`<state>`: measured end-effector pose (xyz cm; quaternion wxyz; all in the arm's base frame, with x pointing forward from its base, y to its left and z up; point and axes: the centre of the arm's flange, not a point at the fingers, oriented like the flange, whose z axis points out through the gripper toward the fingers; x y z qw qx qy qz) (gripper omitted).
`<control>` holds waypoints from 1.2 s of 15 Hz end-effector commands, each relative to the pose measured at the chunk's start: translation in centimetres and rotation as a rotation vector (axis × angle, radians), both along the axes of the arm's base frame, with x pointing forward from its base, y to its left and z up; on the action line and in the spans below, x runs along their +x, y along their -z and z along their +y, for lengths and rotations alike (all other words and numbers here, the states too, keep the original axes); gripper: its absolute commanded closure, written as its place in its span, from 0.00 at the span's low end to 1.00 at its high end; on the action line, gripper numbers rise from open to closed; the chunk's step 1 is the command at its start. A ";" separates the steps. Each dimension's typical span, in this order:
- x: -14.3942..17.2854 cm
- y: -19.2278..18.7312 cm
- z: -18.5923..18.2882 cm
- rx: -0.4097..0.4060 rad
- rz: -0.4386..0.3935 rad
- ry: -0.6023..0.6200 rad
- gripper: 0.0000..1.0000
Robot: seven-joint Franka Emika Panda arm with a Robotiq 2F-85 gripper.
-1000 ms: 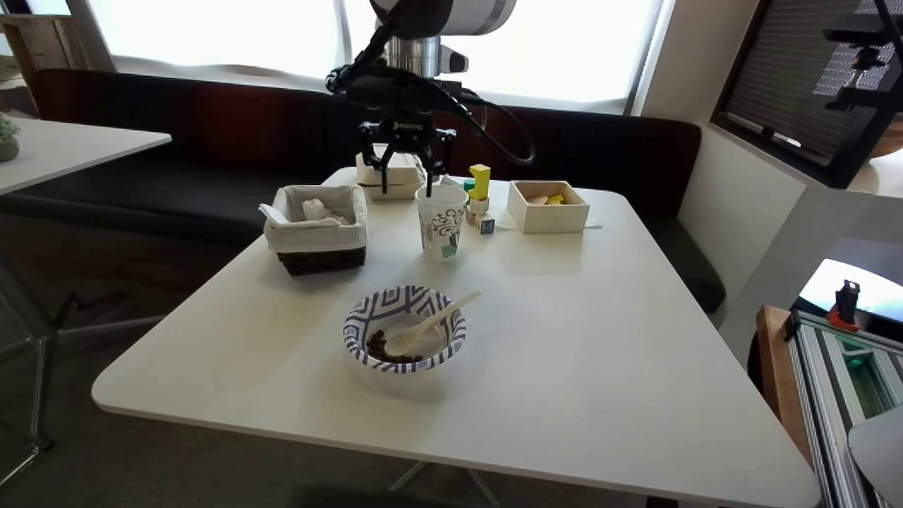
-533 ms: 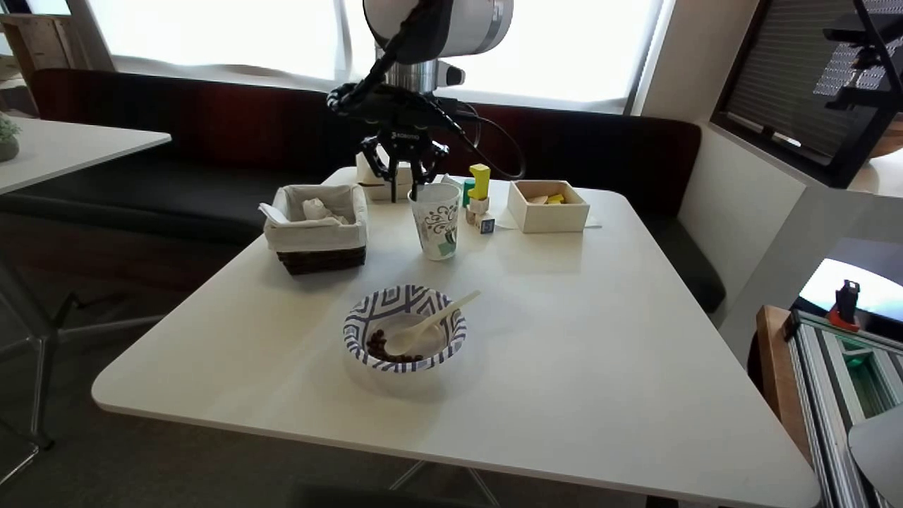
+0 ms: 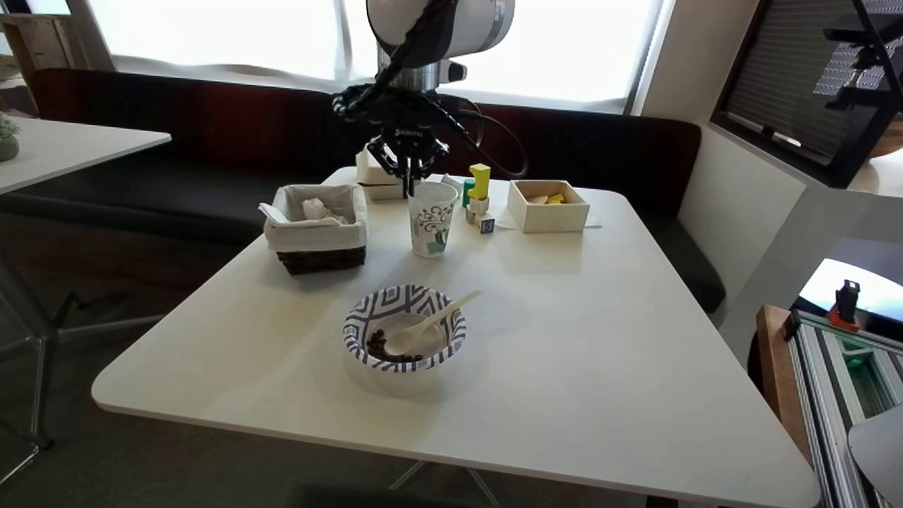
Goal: Move the cup to the right
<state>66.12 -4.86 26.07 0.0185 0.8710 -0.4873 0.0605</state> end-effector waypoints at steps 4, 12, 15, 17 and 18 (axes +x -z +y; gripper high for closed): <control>0.4 -2.4 -1.5 -0.126 0.072 0.147 0.99; 4.3 -4.2 -2.1 -0.086 0.185 0.468 0.99; 6.0 -3.8 -2.6 -0.063 0.161 0.571 0.99; 7.0 -3.2 -3.8 -0.055 0.134 0.630 0.99; 7.4 -2.8 -4.3 -0.056 0.130 0.653 0.99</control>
